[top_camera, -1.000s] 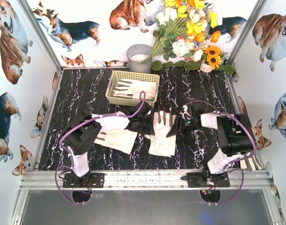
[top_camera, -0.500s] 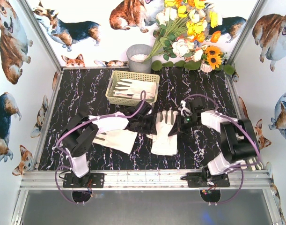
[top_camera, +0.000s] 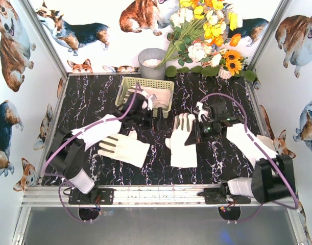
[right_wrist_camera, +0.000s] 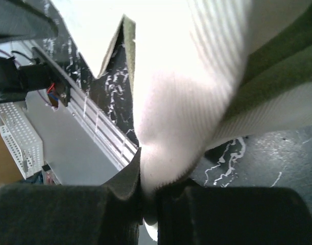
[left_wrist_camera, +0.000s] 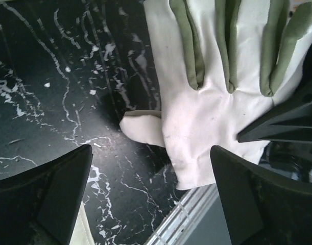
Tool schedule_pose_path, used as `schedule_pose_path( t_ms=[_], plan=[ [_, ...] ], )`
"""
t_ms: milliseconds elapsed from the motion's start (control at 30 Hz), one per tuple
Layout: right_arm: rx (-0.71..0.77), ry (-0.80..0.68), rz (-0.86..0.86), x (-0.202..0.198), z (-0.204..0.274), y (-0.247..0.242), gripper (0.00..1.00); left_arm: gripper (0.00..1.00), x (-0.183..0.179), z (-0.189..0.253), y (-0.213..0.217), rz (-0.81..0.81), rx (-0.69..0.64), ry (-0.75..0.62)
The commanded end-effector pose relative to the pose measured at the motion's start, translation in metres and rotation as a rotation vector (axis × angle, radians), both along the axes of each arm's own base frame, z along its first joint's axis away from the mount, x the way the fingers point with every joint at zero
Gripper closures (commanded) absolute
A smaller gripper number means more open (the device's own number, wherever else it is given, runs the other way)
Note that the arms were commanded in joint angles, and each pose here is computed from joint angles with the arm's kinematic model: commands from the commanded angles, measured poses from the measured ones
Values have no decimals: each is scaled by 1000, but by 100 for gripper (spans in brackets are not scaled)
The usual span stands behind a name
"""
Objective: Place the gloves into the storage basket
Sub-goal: Pick up the glove from the center of the board, then place the glove in the bin.
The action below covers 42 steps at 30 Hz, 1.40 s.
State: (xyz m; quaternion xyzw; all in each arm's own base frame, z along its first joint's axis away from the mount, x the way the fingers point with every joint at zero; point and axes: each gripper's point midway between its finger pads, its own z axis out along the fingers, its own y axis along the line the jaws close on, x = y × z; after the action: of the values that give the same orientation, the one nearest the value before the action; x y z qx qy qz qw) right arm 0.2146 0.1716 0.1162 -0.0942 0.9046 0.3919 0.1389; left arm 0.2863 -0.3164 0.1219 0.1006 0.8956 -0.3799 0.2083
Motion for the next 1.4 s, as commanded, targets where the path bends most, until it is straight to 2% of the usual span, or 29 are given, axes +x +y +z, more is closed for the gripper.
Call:
schedule_pose_path(
  t_ms=[0, 200, 333, 567, 733, 900, 1100, 1367],
  plan=[
    [120, -165, 83, -4, 57, 16, 100, 6, -10, 36, -5, -134, -153, -62],
    [275, -277, 133, -21, 109, 31, 100, 1, -23, 76, -22, -237, -344, -84],
    [327, -335, 151, -26, 134, 36, 100, 0, -24, 95, -25, -253, -394, -118],
    [426, -313, 195, -39, 162, 45, 100, 0, -43, 120, -35, -335, -560, -105],
    [420, -306, 188, -37, 160, 45, 100, 1, -59, 136, -34, -364, -646, -93],
    [409, -309, 177, -31, 158, 46, 100, 14, -72, 145, -31, -377, -684, -85],
    [393, -312, 177, -27, 156, 46, 100, 42, -76, 149, -26, -349, -704, -95],
    [321, -329, 163, -25, 145, 39, 100, 63, -76, 142, -22, -309, -694, -93]
  ],
)
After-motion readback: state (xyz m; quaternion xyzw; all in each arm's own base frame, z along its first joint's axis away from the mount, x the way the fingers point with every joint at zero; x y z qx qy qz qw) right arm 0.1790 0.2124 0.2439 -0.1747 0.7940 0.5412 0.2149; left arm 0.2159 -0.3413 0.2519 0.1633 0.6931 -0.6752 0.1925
